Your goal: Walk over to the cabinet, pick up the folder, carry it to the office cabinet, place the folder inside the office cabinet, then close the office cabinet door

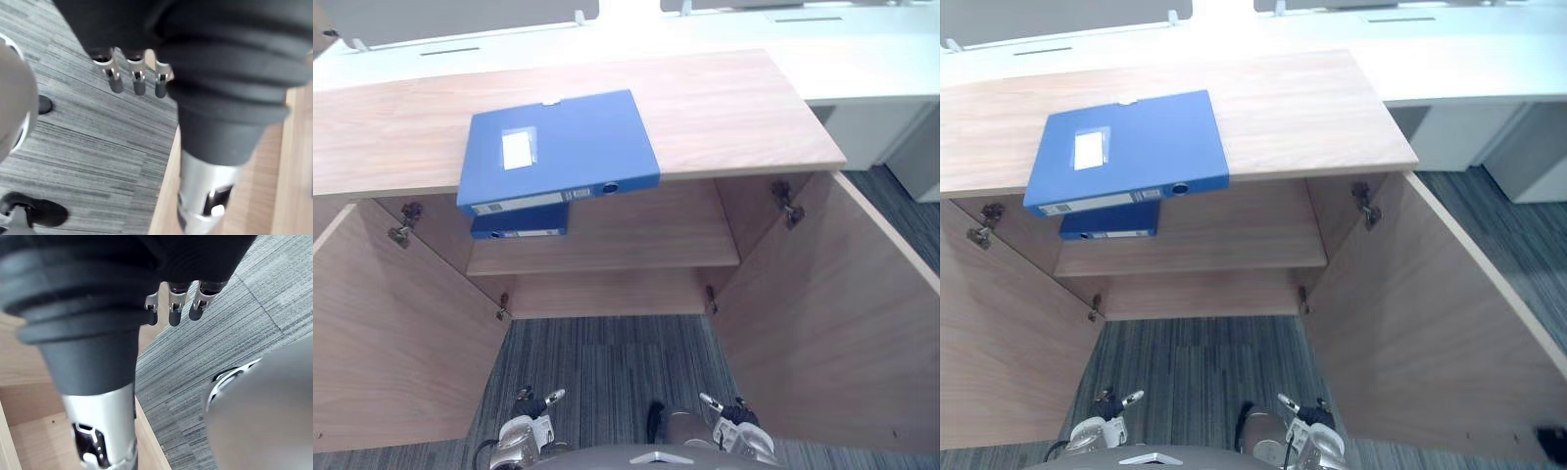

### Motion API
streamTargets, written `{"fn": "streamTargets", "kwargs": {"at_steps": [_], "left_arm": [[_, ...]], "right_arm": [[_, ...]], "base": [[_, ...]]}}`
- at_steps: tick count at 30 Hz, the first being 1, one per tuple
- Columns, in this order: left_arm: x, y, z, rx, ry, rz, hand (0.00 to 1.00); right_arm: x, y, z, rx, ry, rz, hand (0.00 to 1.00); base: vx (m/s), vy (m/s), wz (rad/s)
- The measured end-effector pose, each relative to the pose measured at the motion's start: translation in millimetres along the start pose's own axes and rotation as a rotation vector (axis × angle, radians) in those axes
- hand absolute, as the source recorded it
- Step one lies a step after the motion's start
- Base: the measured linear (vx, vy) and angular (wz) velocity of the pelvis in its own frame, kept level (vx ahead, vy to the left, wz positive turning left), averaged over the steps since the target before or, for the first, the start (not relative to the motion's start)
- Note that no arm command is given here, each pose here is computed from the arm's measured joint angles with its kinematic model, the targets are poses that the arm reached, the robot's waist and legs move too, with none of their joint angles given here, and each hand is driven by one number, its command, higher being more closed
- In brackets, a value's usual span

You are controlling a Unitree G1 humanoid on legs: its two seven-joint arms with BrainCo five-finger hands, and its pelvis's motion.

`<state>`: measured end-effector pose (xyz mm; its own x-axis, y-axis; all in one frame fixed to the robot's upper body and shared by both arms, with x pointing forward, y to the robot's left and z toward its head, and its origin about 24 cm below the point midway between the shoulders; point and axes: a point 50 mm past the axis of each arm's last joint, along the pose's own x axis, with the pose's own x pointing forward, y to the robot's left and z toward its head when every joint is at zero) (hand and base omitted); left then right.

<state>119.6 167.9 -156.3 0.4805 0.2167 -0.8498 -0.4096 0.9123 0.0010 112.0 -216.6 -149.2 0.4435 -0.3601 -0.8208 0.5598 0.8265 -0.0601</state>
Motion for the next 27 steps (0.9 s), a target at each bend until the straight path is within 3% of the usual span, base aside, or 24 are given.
{"fn": "streamTargets", "kwargs": {"at_steps": [9, 14, 27], "left_arm": [[0, 0, 10, -0.017, -0.048, 0.002, 0.0], [2, 14, 9, 0.022, -0.036, 0.029, 0.0], [0, 8, 2, 0.165, -0.023, -0.018, 0.0]], "right_arm": [[-1, -4, -6, -0.013, 0.017, -0.005, 0.0], [-7, 7, -22, 0.01, 0.068, 0.015, 0.0], [-6, -8, -28, 0.007, 0.101, -0.03, 0.0]], "base": [[0.16, 0.061, -0.14], [0.16, 0.154, -0.18], [-0.01, 0.016, -0.02]]}}
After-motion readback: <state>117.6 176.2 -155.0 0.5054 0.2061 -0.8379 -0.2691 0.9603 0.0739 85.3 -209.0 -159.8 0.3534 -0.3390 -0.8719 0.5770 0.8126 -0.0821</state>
